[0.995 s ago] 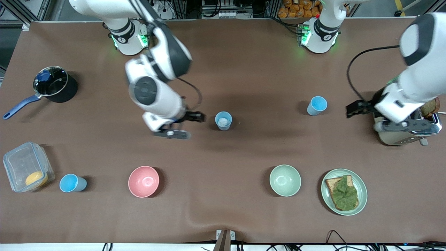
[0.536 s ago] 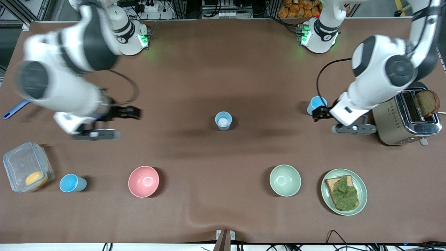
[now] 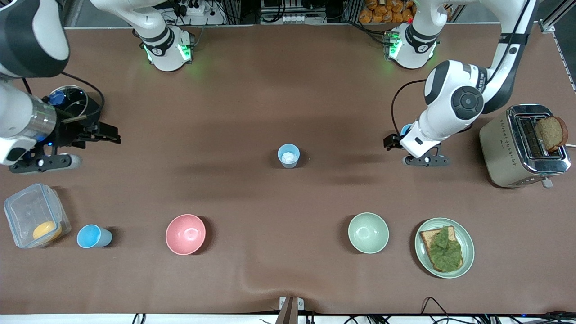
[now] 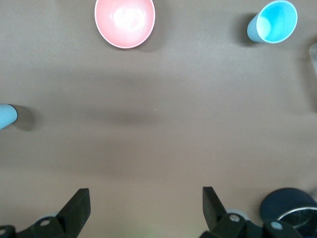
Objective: Stack blue cups with both arms
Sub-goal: 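Grasp the other blue cup with the left gripper and lift it, then carry the held cup over the middle cup and lower it inside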
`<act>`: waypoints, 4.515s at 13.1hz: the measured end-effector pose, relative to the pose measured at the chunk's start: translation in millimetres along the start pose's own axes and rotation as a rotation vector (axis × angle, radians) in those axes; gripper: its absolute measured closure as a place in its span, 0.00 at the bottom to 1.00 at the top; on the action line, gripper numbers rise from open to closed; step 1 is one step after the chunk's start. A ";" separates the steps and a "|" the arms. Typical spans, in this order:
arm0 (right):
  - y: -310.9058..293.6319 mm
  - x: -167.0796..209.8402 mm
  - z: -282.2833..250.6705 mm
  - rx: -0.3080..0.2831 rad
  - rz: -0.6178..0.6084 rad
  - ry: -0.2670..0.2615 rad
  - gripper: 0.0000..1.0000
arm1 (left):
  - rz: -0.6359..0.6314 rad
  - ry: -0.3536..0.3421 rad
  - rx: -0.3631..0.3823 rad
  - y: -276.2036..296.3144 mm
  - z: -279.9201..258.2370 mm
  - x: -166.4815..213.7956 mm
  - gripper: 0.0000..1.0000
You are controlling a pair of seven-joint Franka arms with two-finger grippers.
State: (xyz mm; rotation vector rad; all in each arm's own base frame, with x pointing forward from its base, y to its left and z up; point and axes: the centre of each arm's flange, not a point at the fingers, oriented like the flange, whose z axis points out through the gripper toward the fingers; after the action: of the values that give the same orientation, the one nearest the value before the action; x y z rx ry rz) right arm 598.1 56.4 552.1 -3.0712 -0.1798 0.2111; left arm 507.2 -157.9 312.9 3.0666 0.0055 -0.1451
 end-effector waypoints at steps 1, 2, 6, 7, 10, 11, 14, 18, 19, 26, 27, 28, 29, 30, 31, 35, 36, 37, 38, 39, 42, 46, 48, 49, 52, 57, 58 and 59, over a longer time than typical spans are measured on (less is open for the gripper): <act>4.4 -1.4 4.2 -0.008 0.003 0.044 0.00 | -0.009 -0.006 -0.002 -4.1 12.7 -8.3 0.00; 10.9 -5.5 10.1 -0.013 0.013 0.086 0.00 | -0.015 -0.019 0.001 -7.9 24.3 -16.8 0.00; 25.5 -29.6 1.3 -0.026 0.034 0.149 0.00 | -0.022 -0.049 0.015 -16.7 45.4 -35.1 0.00; 24.2 -35.9 -8.8 -0.029 0.032 0.158 0.00 | -0.023 -0.055 0.017 -18.0 48.0 -37.8 0.00; 25.0 -54.5 -30.5 -0.032 0.036 0.134 0.00 | -0.025 -0.070 0.024 -21.9 57.2 -46.6 0.00; 26.3 -55.5 -32.2 -0.032 0.039 0.132 0.00 | -0.027 -0.068 0.025 -24.2 62.4 -50.5 0.00; 27.8 -52.4 -30.6 -0.032 0.041 0.129 0.00 | -0.031 -0.061 0.026 -29.2 75.2 -60.0 0.00; 28.9 -54.0 -28.4 -0.030 0.044 0.109 0.00 | -0.029 -0.067 0.028 -33.6 80.0 -63.8 0.07; 29.3 -54.0 -28.3 -0.030 0.045 0.108 0.00 | -0.025 -0.069 0.027 -37.4 80.5 -63.6 0.15; 30.3 -55.1 -27.2 -0.029 0.047 0.097 0.00 | 0.012 -0.085 0.022 -62.0 84.9 -64.3 0.93; 30.3 -55.1 -27.2 -0.029 0.047 0.097 0.00 | 0.013 -0.079 0.021 -61.2 83.0 -62.7 0.96; 30.3 -55.1 -27.4 -0.029 0.047 0.097 0.00 | 0.016 -0.065 0.019 -59.3 78.0 -58.8 0.96; 30.3 -55.1 -27.4 -0.029 0.047 0.097 0.00 | 0.022 -0.044 0.015 -55.1 69.5 -52.4 0.96; 30.3 -55.1 -27.4 -0.029 0.047 0.097 0.00 | 0.035 -0.016 0.011 -46.5 57.6 -44.2 0.96; 30.4 -55.2 -27.3 -0.029 0.047 0.096 0.00 | 0.060 0.016 0.005 -31.8 41.8 -34.9 0.96; 30.7 -55.2 -27.2 -0.029 0.048 0.095 0.00 | 0.137 0.104 -0.047 77.8 -40.1 -13.0 0.96; 30.8 -55.2 -27.2 -0.029 0.048 0.095 0.00 | 0.144 0.118 -0.066 108.7 -57.4 -14.3 0.96; 30.9 -55.2 -27.2 -0.029 0.048 0.095 0.00 | 0.142 0.120 -0.087 135.5 -69.6 -16.5 0.96; 31.0 -55.2 -27.2 -0.029 0.049 0.095 0.00 | 0.136 0.110 -0.107 160.4 -77.9 -18.6 0.96; 31.0 -55.2 -27.2 -0.029 0.049 0.095 0.00 | 0.131 0.093 -0.117 183.2 -82.1 -20.5 0.96; 31.2 -55.3 -27.2 -0.029 0.049 0.095 0.00 | 0.109 0.046 -0.128 238.9 -80.8 -22.4 0.96; 33.6 -55.5 -27.3 -0.029 0.054 0.095 0.00 | 0.043 0.006 -0.079 294.4 -60.4 -13.0 0.96; 35.8 -55.7 -27.3 -0.028 0.058 0.095 0.00 | 0.006 0.010 -0.048 316.9 -48.2 -4.8 0.96; 36.3 -55.6 -27.2 -0.028 0.059 0.094 0.00 | -0.004 0.010 -0.042 327.5 -40.1 -3.6 0.96; 37.8 -54.7 -25.7 -0.028 0.061 0.092 0.00 | -0.008 -0.005 -0.052 352.9 -23.3 -8.1 0.96; 39.8 -53.1 -22.4 -0.027 0.065 0.084 0.00 | -0.011 -0.005 -0.040 387.6 -0.2 -27.5 0.96; 41.0 -53.2 -22.4 -0.027 0.067 0.083 0.00 | -0.009 -0.004 -0.040 389.3 3.2 -27.7 0.96; 41.9 -53.3 -22.4 -0.027 0.068 0.083 0.00 | -0.010 -0.003 -0.039 389.1 6.1 -26.4 0.96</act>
State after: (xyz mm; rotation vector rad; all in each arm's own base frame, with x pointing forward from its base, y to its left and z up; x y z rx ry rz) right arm 553.5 7.4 578.6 -3.1080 -0.0745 0.0843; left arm 483.0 -546.4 337.0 3.0278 0.0240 -0.1482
